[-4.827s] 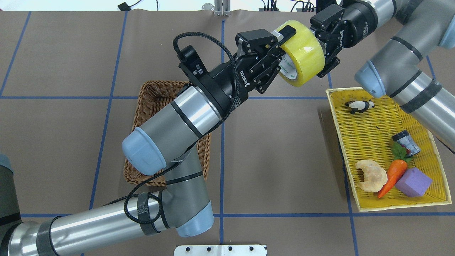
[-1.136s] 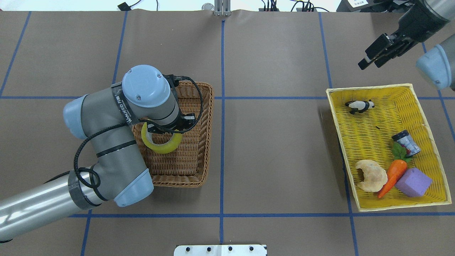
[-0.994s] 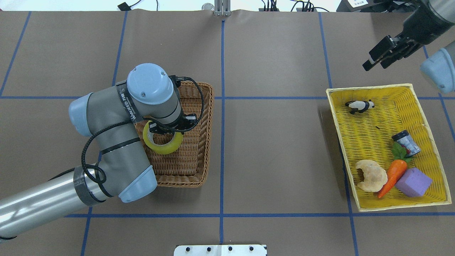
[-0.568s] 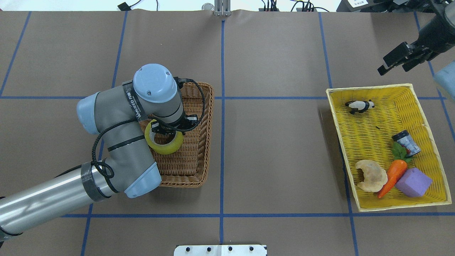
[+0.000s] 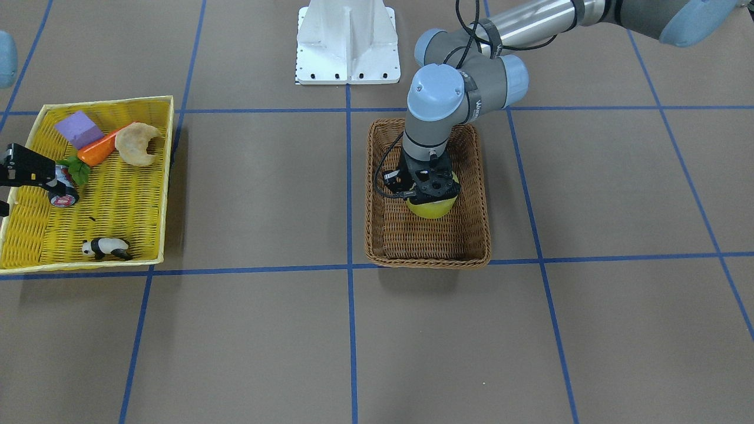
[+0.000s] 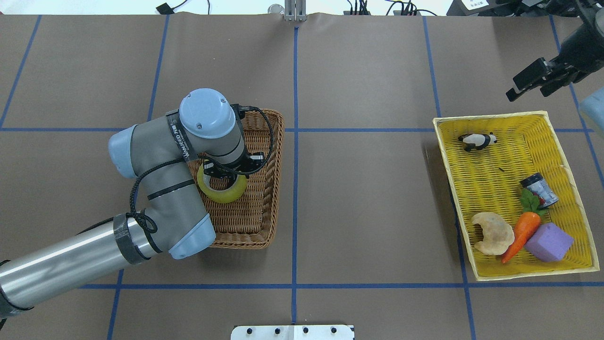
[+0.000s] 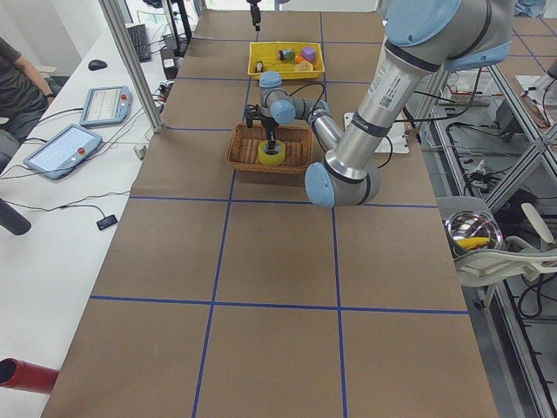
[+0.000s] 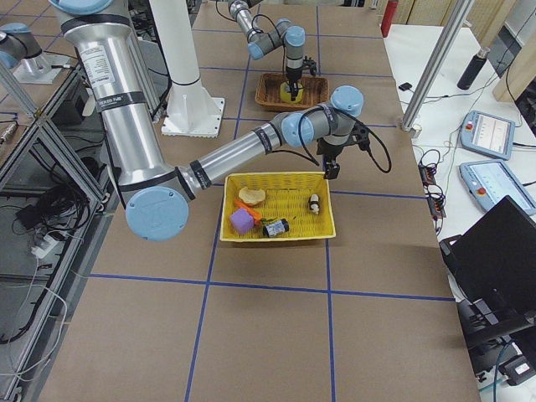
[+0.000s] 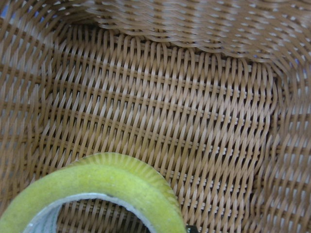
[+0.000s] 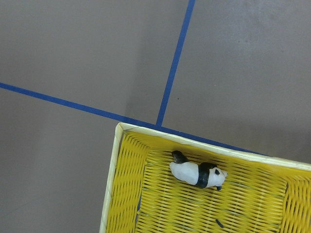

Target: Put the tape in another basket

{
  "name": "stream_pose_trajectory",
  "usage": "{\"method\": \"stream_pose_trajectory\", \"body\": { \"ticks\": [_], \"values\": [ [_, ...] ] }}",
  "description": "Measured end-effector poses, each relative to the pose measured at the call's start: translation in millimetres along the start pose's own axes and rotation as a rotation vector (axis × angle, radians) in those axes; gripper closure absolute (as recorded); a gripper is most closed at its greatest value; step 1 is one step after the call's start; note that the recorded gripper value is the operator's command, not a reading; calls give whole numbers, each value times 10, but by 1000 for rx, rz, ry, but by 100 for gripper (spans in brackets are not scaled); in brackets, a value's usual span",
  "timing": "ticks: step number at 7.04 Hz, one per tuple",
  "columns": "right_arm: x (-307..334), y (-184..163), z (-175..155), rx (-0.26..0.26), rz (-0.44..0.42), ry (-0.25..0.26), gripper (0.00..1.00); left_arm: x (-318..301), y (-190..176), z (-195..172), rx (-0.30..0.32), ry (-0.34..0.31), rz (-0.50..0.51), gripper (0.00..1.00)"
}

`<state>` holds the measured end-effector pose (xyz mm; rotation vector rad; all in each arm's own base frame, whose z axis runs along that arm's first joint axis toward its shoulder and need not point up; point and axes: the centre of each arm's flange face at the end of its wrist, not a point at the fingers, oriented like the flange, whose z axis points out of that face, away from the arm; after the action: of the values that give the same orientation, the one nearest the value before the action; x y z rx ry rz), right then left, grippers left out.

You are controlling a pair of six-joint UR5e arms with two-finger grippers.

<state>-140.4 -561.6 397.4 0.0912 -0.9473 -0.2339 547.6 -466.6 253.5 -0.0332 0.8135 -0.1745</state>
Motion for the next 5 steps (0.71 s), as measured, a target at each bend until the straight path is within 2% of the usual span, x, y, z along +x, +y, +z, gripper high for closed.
{"method": "stream_pose_trajectory", "body": {
  "ticks": [1, 2, 4, 5],
  "values": [
    [4, 2, 3, -1, 4, 0, 1, -23, -43, -121, -18, 18, 2, 2],
    [4, 3, 4, -1, 13, -2, 1, -125, -115, -412, -24, 45, -2, 2],
    [12, 11, -4, 1, 24, -3, 1, -741, -153, -1301, 26, 63, 75, 2],
    [52, 25, -31, 8, 31, 4, 1, -1261, -269, -1667, 66, 31, 142, 2]
  ]
}}
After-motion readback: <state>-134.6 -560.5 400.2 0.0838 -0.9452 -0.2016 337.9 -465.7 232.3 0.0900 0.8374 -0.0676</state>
